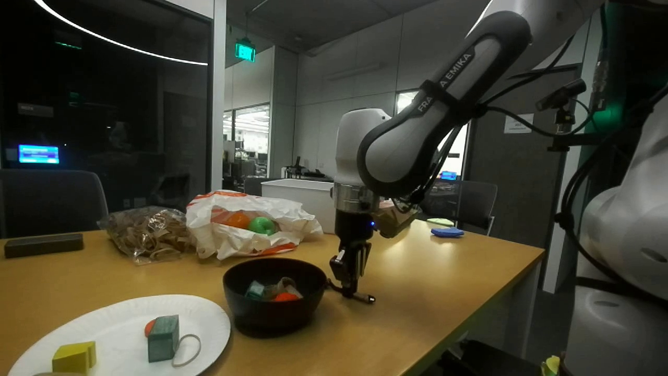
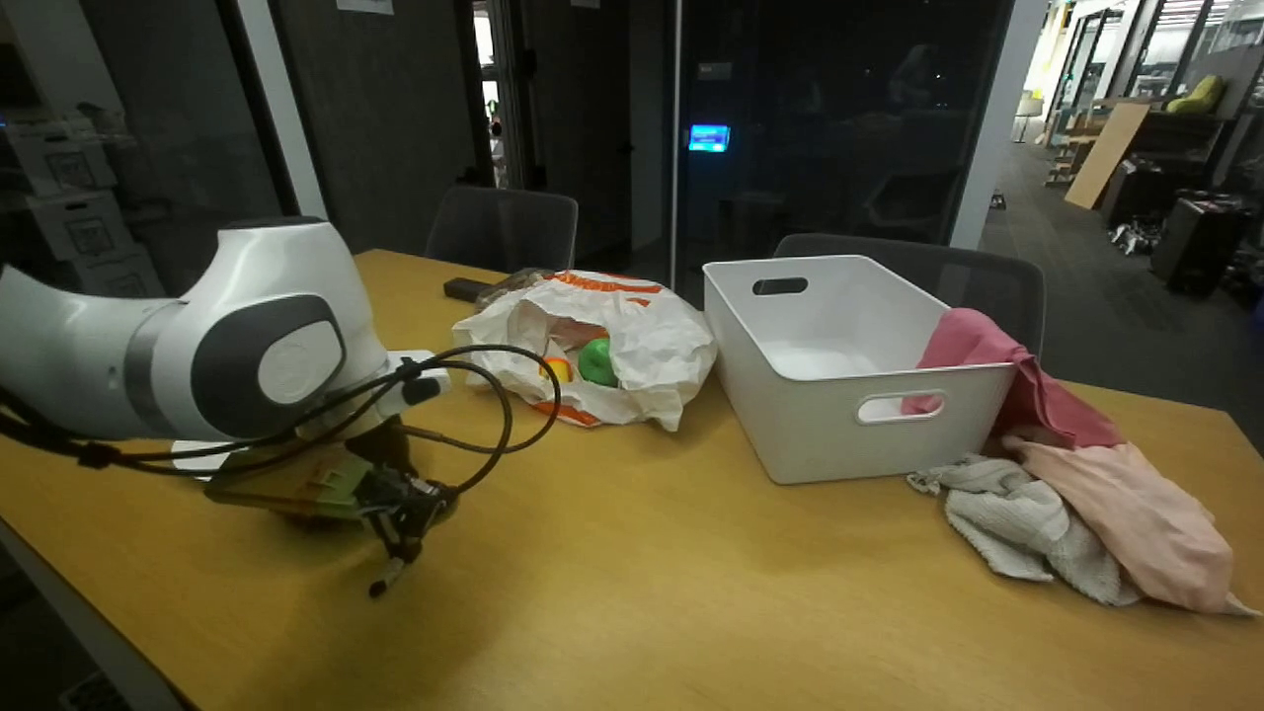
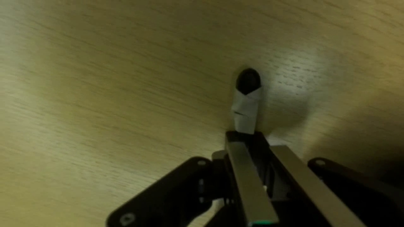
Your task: Pick up the black spoon from the table, put the spoon in the black bowl, mix the substance in the black bowl
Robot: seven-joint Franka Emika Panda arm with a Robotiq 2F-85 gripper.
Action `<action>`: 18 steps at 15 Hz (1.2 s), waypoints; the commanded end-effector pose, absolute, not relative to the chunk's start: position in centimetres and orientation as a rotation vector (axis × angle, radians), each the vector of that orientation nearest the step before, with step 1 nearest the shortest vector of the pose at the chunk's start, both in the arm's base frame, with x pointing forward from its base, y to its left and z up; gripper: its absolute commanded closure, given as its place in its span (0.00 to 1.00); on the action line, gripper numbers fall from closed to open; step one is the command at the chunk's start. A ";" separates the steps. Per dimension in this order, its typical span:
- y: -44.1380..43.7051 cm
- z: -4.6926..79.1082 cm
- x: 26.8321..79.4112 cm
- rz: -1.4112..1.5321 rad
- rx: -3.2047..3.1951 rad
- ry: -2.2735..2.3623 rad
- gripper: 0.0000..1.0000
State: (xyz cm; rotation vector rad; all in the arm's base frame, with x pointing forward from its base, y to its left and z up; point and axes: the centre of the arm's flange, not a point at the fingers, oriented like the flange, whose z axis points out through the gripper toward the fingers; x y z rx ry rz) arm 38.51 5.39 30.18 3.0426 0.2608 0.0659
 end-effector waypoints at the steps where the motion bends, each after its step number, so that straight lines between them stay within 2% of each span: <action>1: 5.4 30.3 32.9 0.062 2.916 0.305 0.90; 7: 7.0 32.8 31.7 0.077 2.672 0.461 0.90; 18: 13.2 38.8 28.7 0.350 2.229 0.791 0.90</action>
